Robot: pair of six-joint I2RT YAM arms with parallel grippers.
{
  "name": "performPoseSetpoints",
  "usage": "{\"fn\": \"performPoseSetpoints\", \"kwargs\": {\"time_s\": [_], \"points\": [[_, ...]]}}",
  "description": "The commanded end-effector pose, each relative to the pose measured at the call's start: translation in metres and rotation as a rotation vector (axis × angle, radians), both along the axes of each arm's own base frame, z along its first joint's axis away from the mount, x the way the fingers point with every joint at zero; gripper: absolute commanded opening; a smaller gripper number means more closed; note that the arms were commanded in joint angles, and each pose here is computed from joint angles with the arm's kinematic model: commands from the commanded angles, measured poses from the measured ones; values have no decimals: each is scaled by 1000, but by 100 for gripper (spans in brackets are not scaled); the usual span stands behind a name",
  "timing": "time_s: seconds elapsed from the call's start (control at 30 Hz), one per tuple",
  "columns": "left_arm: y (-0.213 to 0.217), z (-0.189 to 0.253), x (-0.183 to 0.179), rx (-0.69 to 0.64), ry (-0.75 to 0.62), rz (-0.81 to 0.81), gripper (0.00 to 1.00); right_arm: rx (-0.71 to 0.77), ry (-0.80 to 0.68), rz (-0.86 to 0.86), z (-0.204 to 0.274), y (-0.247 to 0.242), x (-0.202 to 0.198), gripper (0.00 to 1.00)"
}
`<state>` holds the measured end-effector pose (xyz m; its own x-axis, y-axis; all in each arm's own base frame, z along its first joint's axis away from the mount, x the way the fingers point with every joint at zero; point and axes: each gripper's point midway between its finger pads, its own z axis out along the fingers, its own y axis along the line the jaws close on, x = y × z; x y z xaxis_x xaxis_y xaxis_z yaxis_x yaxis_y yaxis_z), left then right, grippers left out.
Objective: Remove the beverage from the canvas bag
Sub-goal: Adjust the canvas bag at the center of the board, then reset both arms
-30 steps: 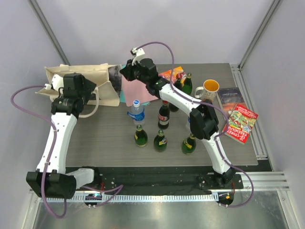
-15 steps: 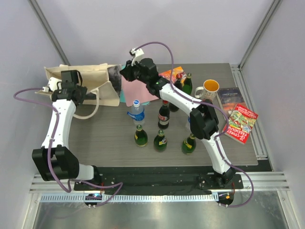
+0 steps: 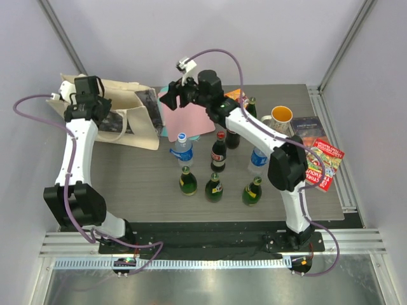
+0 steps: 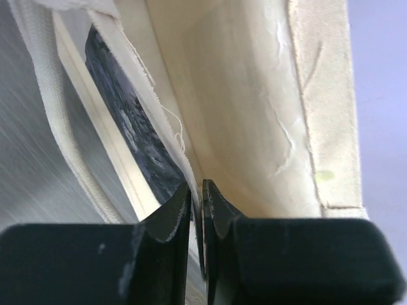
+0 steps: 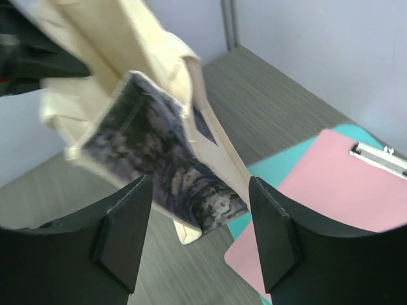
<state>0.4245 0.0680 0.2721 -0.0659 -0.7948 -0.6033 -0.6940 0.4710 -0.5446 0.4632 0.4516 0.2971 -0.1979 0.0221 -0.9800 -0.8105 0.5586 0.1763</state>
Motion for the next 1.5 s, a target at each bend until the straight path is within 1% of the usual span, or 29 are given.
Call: {"fn": "performPoseSetpoints", "kwargs": {"time_s": [0.0, 0.03, 0.07, 0.13, 0.17, 0.27, 0.37, 0.4, 0.47, 0.5, 0.57, 0.6, 0.7, 0.8, 0.83, 0.87, 0.93, 0.97, 1.0, 1.03, 1.1, 1.13, 1.17, 1.27, 1.3, 1.33, 1.37, 1.4, 1.47], "points": [[3, 31, 19, 27, -86, -42, 14, 83, -185, 196, 90, -20, -52, 69], [0, 26, 22, 19, -75, -52, 15, 74, -180, 239, 84, -21, -61, 70], [0, 25, 24, 13, -71, -56, 19, 77, -201, 253, 93, -27, -68, 71], [-3, 19, 26, 0, -55, -69, 23, 55, -221, 277, 89, -33, -77, 74], [-4, 18, 26, -4, -52, -71, 29, 52, -226, 277, 91, -37, -78, 75], [-5, 18, 23, -4, -55, -80, 42, 55, -245, 274, 102, -53, -81, 76], [-5, 22, 21, 4, -76, -83, 54, 54, -244, 258, 107, -65, -82, 76], [-5, 27, 19, 11, -87, -87, 55, 51, -242, 248, 107, -71, -78, 76], [-6, 35, 16, 18, -102, -91, 62, 50, -245, 243, 110, -76, -81, 77], [-7, 40, 14, 24, -111, -98, 62, 49, -242, 242, 110, -78, -81, 77], [-7, 45, 10, 32, -122, -105, 69, 45, -239, 238, 111, -83, -83, 77], [-8, 50, 7, 37, -134, -111, 70, 44, -238, 235, 111, -85, -83, 77], [-10, 49, 0, 45, -132, -125, 78, 42, -233, 226, 112, -91, -83, 77], [-17, 57, -4, 53, -169, -175, 82, 40, -231, 218, 116, -97, -86, 77], [-19, 66, -9, 69, -192, -196, 86, 38, -231, 207, 118, -101, -84, 78], [-21, 70, -10, 78, -207, -212, 87, 42, -238, 201, 123, -105, -85, 78], [-29, 92, -16, 94, -269, -260, 93, 39, -236, 186, 126, -112, -84, 83], [-32, 98, -19, 111, -282, -285, 95, 41, -246, 167, 132, -120, -82, 84], [-33, 106, -22, 116, -305, -296, 98, 41, -249, 150, 134, -126, -79, 89], [-41, 116, -28, 117, -334, -333, 100, 30, -229, 122, 131, -134, -76, 99], [-46, 129, -36, 129, -364, -362, 100, 33, -232, 28, 141, -163, -64, 100], [-58, 132, -39, 111, -380, -426, 100, 51, -198, -44, 141, -177, -54, 100], [-62, 140, -47, 116, -396, -445, 100, 69, -175, -134, 145, -204, -40, 100], [-77, 157, -63, 118, -447, -521, 100, 93, -113, -296, 155, -252, -26, 100], [-79, 162, -68, 130, -462, -540, 100, 97, -106, -384, 158, -281, -21, 100], [-82, 166, -73, 136, -474, -555, 100, 104, -104, -438, 160, -295, -19, 100], [-86, 176, -83, 148, -501, -573, 100, 105, -111, -564, 163, -320, -12, 100], [-87, 179, -88, 167, -509, -585, 100, 94, -94, -644, 156, -337, -10, 100], [-89, 188, -98, 193, -526, -600, 100, 80, -118, -773, 163, -364, -15, 100]]}}
